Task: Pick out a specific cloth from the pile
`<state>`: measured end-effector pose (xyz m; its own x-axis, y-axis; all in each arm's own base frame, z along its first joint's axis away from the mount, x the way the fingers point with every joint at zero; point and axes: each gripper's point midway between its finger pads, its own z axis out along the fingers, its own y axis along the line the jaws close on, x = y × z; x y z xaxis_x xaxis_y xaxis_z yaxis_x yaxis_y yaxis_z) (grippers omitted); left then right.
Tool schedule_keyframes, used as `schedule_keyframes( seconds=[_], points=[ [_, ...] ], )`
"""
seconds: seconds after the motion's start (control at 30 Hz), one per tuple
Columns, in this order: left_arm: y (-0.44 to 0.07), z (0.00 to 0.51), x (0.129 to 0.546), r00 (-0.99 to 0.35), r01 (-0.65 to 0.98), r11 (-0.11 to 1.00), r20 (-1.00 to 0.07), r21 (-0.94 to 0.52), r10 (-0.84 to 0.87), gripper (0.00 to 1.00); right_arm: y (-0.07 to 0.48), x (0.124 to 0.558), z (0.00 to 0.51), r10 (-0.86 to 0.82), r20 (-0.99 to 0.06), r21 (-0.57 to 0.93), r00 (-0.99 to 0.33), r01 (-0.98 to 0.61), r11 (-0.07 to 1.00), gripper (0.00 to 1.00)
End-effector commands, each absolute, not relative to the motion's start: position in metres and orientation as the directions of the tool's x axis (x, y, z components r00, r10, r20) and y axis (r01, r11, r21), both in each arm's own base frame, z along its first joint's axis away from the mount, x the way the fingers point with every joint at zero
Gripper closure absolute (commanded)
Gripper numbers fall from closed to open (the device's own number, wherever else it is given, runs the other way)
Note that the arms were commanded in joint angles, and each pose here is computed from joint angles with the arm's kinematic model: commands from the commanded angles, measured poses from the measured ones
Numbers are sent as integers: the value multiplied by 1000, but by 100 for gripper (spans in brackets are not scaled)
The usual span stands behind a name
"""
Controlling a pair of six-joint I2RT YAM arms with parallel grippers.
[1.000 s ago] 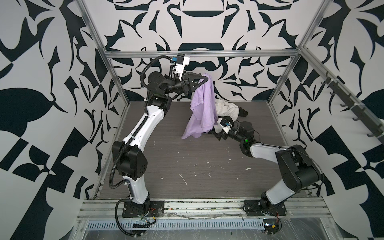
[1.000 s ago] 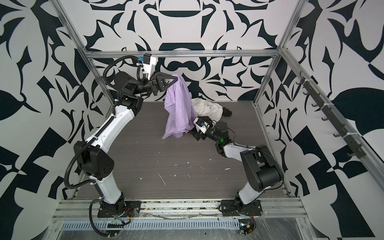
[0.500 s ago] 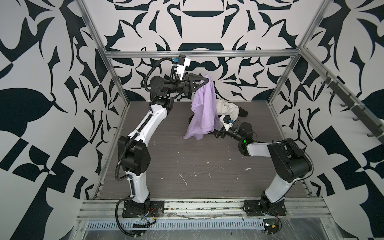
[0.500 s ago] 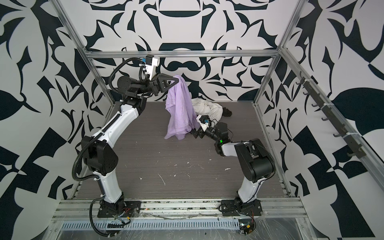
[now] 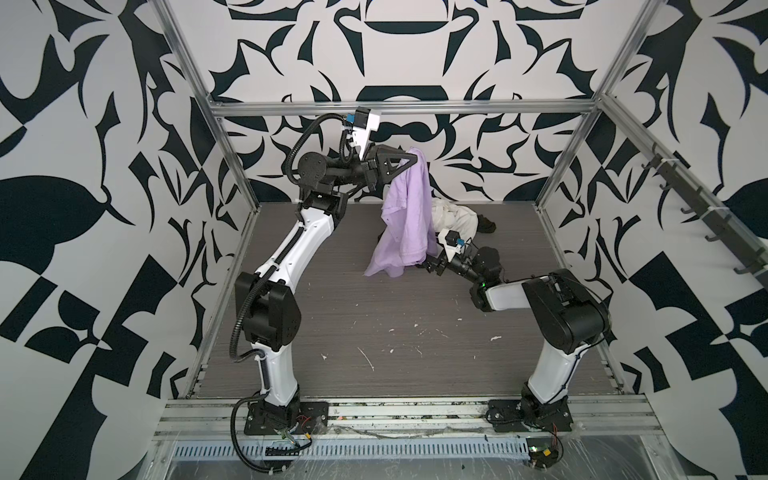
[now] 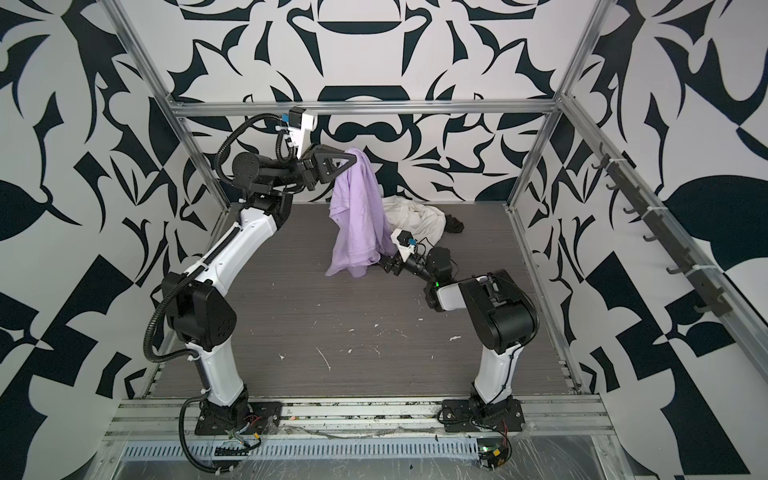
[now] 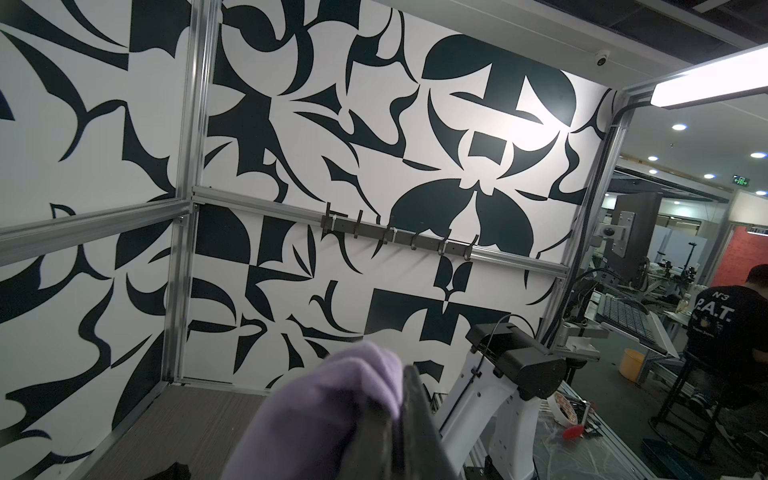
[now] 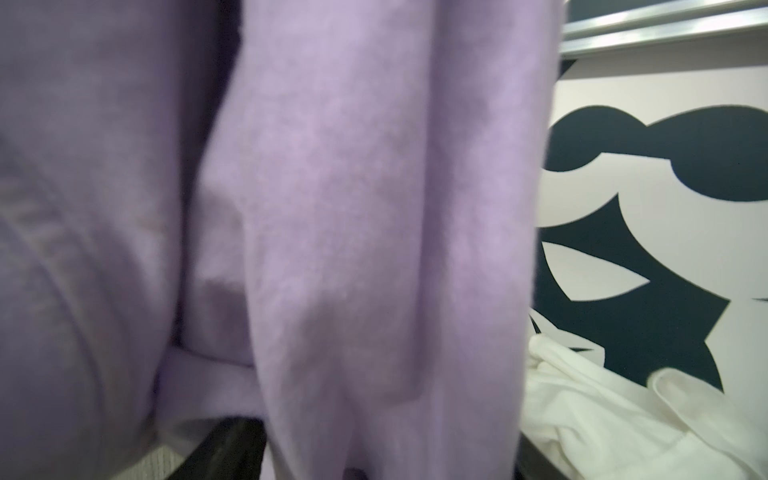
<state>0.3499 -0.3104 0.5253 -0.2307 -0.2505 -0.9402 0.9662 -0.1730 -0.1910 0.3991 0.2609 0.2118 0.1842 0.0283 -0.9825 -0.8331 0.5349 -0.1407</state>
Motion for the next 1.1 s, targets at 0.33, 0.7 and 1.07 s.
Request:
schedule_keyframes(
  seconds=[0.33,0.7,1.07],
  points=[
    [-303,545,342,-161,979,-169,-940,-114,-301,100,274,399,248,93,-965,-166,245,-845,509,53],
    [-303,545,345,-167,979,-161,-937,-122,-306,100,275,381,252,60,-968,-189,242,-868,460,68],
    [-301,544,346,-169,980,-153,-938,-127,-304,100,278,355,259,69,-984,-131,165,-930,343,84]
  ],
)
